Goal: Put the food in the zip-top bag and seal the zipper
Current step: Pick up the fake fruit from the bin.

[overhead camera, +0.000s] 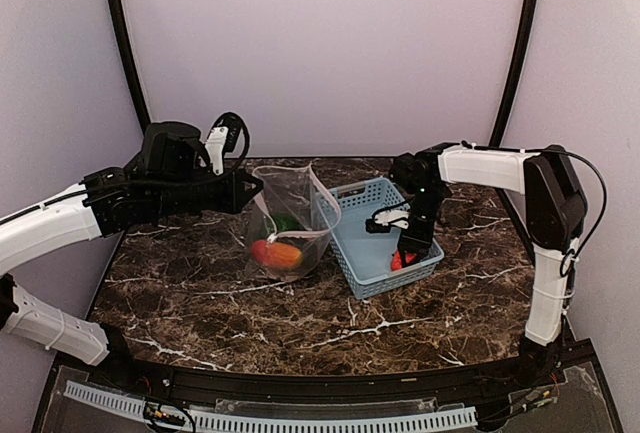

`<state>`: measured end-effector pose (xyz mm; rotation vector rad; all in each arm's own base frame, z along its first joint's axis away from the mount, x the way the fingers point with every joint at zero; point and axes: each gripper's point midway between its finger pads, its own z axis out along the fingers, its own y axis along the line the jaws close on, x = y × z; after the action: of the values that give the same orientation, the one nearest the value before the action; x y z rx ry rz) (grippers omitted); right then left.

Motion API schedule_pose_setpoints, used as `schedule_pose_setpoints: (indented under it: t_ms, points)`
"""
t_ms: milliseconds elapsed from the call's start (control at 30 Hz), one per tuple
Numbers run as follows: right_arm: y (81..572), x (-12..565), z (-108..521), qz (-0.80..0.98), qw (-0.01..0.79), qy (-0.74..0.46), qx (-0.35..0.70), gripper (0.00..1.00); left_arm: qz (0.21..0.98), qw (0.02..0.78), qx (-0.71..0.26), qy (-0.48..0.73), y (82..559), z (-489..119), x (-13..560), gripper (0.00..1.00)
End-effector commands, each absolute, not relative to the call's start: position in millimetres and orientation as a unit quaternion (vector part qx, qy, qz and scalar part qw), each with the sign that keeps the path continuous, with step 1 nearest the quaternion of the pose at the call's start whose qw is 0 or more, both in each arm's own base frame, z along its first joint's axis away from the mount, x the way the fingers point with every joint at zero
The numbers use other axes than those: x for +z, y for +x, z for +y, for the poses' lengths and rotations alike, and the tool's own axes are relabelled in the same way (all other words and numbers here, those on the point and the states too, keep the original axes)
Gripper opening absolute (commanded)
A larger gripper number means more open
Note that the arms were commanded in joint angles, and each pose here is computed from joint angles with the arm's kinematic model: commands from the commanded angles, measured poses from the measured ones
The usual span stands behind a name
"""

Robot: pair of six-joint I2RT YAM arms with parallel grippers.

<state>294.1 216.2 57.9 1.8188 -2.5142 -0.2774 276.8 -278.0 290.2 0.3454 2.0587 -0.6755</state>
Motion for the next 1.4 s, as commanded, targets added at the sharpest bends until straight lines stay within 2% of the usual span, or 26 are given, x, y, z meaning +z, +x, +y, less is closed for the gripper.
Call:
schedule_pose_setpoints:
  t_ms: [0, 333, 633, 800, 1067, 1200, 1367]
  points:
    - [301.8, 60.8, 219.0, -0.811, 0.006, 0.579, -0.089, 0.45, 0.829, 0.463, -0.282, 0.133, 273.9, -272.2, 296.8, 0.01]
    - [305.4, 82.0, 227.5, -0.814, -0.021, 0.571, -0.103, 0.41, 0.831, 0.460, -0.283, 0.133, 274.8, -274.4, 293.5, 0.01]
    - [313.3, 131.8, 250.5, -0.804, -0.092, 0.568, -0.146, 0.41, 0.833, 0.458, -0.284, 0.129, 274.3, -273.6, 289.9, 0.01]
    - [317.5, 185.2, 271.1, -0.790, -0.162, 0.560, -0.190, 0.40, 0.833, 0.458, -0.283, 0.128, 275.4, -274.0, 288.9, 0.01]
    - [286.4, 326.5, 315.5, -0.688, -0.294, 0.557, -0.360, 0.40, 0.832, 0.460, -0.283, 0.126, 276.4, -274.3, 290.2, 0.01]
    - [272.7, 370.8, 328.8, -0.641, -0.323, 0.555, -0.420, 0.41, 0.832, 0.460, -0.282, 0.126, 276.6, -274.1, 289.1, 0.01]
    - [263.6, 395.0, 350.1, -0.600, -0.333, 0.558, -0.467, 0.41, 0.832, 0.461, -0.284, 0.125, 276.9, -274.5, 288.6, 0.01]
